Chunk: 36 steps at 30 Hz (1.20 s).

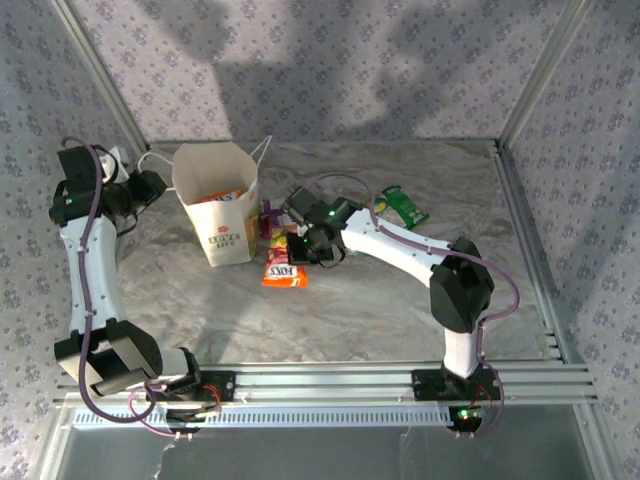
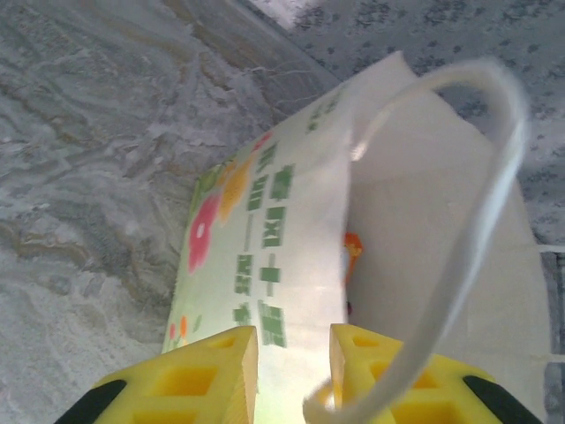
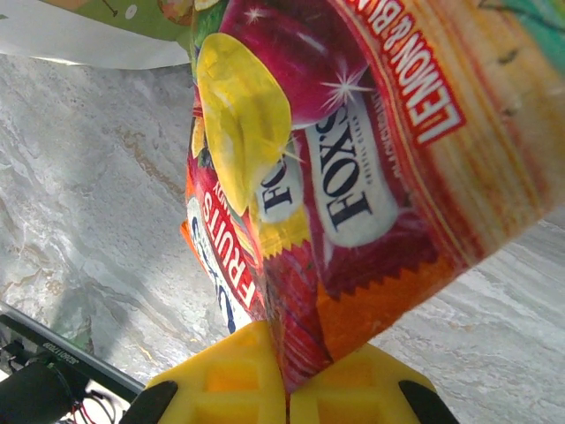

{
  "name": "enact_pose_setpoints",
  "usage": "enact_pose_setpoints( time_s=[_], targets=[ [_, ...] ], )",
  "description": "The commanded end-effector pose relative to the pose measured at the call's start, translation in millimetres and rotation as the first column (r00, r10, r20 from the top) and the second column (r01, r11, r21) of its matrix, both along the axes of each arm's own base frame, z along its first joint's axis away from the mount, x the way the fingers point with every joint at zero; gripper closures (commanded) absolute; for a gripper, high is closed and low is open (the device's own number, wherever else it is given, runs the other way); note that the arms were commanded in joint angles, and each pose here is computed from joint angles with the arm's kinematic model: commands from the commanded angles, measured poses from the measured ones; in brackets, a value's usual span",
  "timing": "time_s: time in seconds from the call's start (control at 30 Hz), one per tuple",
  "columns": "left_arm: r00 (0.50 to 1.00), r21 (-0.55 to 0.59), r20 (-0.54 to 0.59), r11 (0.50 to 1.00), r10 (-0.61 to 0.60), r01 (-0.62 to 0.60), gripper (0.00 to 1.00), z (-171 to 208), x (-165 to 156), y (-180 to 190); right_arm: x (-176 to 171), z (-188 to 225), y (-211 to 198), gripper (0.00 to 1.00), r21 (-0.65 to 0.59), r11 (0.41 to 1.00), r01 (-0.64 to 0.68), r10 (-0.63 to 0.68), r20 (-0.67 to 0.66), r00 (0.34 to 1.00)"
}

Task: Place the snacks into the paper bag

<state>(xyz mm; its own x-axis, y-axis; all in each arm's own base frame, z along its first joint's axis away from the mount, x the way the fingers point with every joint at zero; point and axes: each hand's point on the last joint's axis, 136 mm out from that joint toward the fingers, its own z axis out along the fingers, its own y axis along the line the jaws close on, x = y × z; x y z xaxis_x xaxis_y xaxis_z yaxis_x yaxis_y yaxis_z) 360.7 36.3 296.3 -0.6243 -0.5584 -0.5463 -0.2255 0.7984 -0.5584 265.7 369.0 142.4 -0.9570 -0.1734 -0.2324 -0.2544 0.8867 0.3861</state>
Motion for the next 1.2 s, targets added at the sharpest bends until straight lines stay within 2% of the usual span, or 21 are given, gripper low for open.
enact_pose_setpoints(
  time_s=[0.0,0.2,0.5,0.83,1.17],
  targets=[
    [0.997,0.021,0.054,0.998,-0.059,0.058,0.7,22.2,0.1,-14.3,9.8,38.4,-5.6,1.0,0.028,1.0,0.008,-0.011,0.093,0.996],
    [1.0,0.061,-0.028,0.998,-0.009,0.01,0.68,11.3,0.7,-10.0,15.8,60.1,-20.1,1.0,0.01,0.999,0.035,-0.036,0.161,0.986],
    [0.997,0.085,-0.069,0.996,-0.032,0.038,0.67,-1.0,8.6,-19.4,25.2,104.4,-40.9,1.0,0.004,0.997,0.078,-0.076,0.282,0.956],
    [0.995,0.087,-0.089,0.995,-0.044,0.052,0.68,-10.8,18.0,-25.7,33.4,152.4,-52.4,1.0,0.009,0.998,0.069,-0.067,0.408,0.911],
    [0.994,0.082,-0.092,0.994,-0.06,0.068,0.84,-16.9,22.9,-28.3,40.4,218.4,-66.8,1.0,0.05,0.996,0.076,-0.091,0.563,0.822]
  ],
)
